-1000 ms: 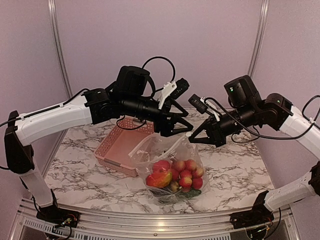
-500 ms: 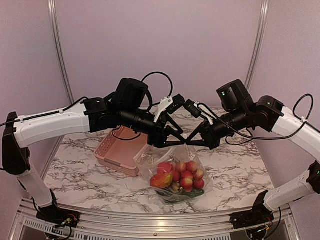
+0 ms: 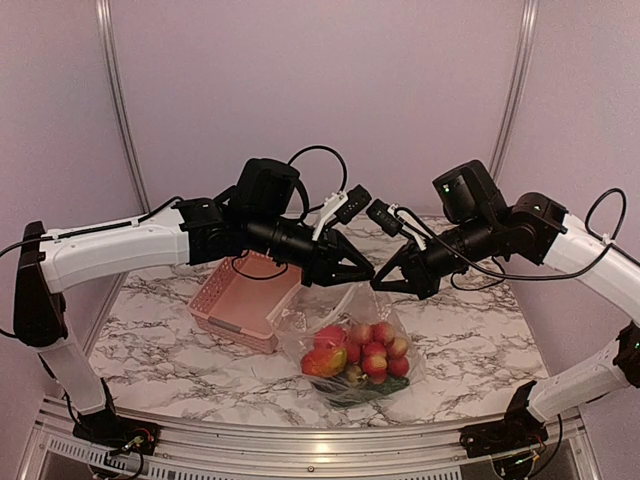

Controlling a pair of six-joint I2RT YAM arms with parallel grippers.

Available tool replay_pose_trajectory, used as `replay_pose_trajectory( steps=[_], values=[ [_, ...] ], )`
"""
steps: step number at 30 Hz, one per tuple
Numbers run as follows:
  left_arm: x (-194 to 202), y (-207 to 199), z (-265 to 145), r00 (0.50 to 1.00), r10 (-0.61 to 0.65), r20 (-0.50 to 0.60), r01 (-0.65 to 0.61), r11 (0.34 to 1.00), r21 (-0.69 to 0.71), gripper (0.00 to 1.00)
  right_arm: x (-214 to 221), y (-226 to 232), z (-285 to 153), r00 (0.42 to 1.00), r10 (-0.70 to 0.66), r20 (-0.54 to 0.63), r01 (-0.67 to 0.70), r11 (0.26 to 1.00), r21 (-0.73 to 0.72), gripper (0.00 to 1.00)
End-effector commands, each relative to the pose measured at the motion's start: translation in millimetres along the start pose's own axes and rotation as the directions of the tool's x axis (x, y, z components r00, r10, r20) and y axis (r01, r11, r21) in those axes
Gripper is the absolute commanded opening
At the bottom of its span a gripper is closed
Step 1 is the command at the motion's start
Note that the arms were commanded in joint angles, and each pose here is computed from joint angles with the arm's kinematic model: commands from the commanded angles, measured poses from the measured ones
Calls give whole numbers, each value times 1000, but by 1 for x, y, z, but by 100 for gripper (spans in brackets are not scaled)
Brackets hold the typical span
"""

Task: Place the food in the zip-top bag and seal the zipper
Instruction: Zip the zipper of the food storage bag.

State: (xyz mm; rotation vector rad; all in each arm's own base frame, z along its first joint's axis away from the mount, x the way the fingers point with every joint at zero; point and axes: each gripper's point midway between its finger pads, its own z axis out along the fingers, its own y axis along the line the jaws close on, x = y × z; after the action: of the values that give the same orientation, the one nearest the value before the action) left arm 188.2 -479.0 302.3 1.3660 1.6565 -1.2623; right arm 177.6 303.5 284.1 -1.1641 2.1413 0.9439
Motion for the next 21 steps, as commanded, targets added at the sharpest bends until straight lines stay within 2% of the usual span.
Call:
replay_pose_trajectory(
  steps=[1,11,15,21],
  values=[
    [-2,-1,4,1000,-28,13,27,999,39,19,-16,5,-7,997,-37,71,37,999,2,0],
    [9,5,4,998,-55,-11,55,998,12,18,-16,6,-9,996,-26,86,26,1000,0,0],
    [12,13,5,997,-71,-21,71,997,-24,23,-16,6,-10,996,-28,90,28,1000,1,0],
    [11,15,5,997,-75,-19,75,997,-36,12,-14,5,-10,996,-28,86,28,1000,5,0]
  ],
)
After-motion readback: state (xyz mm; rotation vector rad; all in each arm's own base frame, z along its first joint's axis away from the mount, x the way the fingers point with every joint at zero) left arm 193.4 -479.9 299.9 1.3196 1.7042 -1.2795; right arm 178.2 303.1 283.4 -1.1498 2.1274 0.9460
